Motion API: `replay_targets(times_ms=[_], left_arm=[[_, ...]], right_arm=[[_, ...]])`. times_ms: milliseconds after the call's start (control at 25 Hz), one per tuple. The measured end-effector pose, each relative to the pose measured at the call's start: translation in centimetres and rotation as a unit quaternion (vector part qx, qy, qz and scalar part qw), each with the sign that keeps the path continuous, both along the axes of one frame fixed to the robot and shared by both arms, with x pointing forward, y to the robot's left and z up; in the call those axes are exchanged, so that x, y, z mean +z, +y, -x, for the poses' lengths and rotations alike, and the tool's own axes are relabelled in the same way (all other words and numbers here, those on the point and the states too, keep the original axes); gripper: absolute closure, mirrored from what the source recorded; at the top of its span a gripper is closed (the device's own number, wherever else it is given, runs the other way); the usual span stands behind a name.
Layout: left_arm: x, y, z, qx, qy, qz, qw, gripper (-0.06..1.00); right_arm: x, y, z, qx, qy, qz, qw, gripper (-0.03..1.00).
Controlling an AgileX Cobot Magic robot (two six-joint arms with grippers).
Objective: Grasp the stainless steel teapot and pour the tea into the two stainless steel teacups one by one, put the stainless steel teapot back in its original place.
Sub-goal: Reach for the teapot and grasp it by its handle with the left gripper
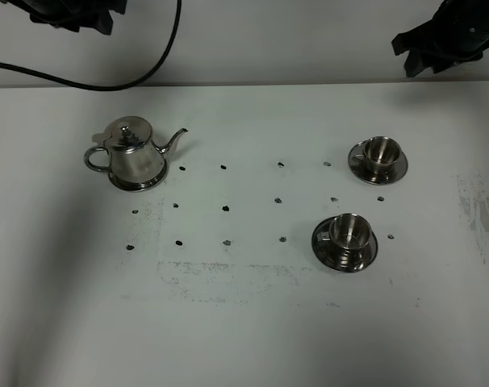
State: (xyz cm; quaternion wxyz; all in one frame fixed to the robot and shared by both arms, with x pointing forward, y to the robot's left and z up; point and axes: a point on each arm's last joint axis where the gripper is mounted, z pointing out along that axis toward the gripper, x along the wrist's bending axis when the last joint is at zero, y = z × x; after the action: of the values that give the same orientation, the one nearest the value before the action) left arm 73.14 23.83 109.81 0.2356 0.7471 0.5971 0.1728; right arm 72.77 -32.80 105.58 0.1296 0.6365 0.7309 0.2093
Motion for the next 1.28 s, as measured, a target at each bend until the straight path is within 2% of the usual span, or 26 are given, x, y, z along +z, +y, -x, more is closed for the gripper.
replay_targets(times_ms=[80, 240, 400, 520, 760, 960, 1080, 1280], left_arm=[[2.2, 0.6, 1.5, 0.003, -0.023, -0.017, 1.0, 0.51], [4.4, 1.7, 4.5, 0.01, -0.051, -0.043, 0.998, 0.55], [5.0, 2.1, 7.2, 0.007, -0.077, -0.053, 0.996, 0.57], [5.8, 2.3, 9.3, 0.008, -0.118, -0.05, 0.992, 0.57], [4.4, 2.7, 13.3, 0.009, -0.186, -0.042, 0.982, 0.57], [3.3, 3.0, 16.5, 0.01, -0.243, -0.036, 0.969, 0.57], [2.8, 3.1, 17.8, 0.01, -0.254, -0.035, 0.966, 0.57], [2.4, 3.2, 18.5, 0.009, -0.241, -0.037, 0.97, 0.57]], right_arm=[[2.5, -0.1, 1.7, -0.004, -0.025, 0.017, 1.0, 0.55], [6.8, 0.0, 6.0, -0.014, -0.077, 0.033, 0.996, 0.57], [8.8, 0.5, 10.5, -0.027, -0.132, 0.029, 0.99, 0.57], [10.0, 0.9, 14.0, -0.03, -0.18, 0.025, 0.983, 0.58], [12.0, 1.5, 20.9, -0.035, -0.236, 0.027, 0.971, 0.58], [13.1, 2.3, 26.5, -0.036, -0.268, 0.007, 0.963, 0.58], [13.6, 2.8, 30.3, -0.034, -0.295, 0.001, 0.955, 0.58], [14.0, 3.6, 37.3, -0.03, -0.355, -0.003, 0.934, 0.58]])
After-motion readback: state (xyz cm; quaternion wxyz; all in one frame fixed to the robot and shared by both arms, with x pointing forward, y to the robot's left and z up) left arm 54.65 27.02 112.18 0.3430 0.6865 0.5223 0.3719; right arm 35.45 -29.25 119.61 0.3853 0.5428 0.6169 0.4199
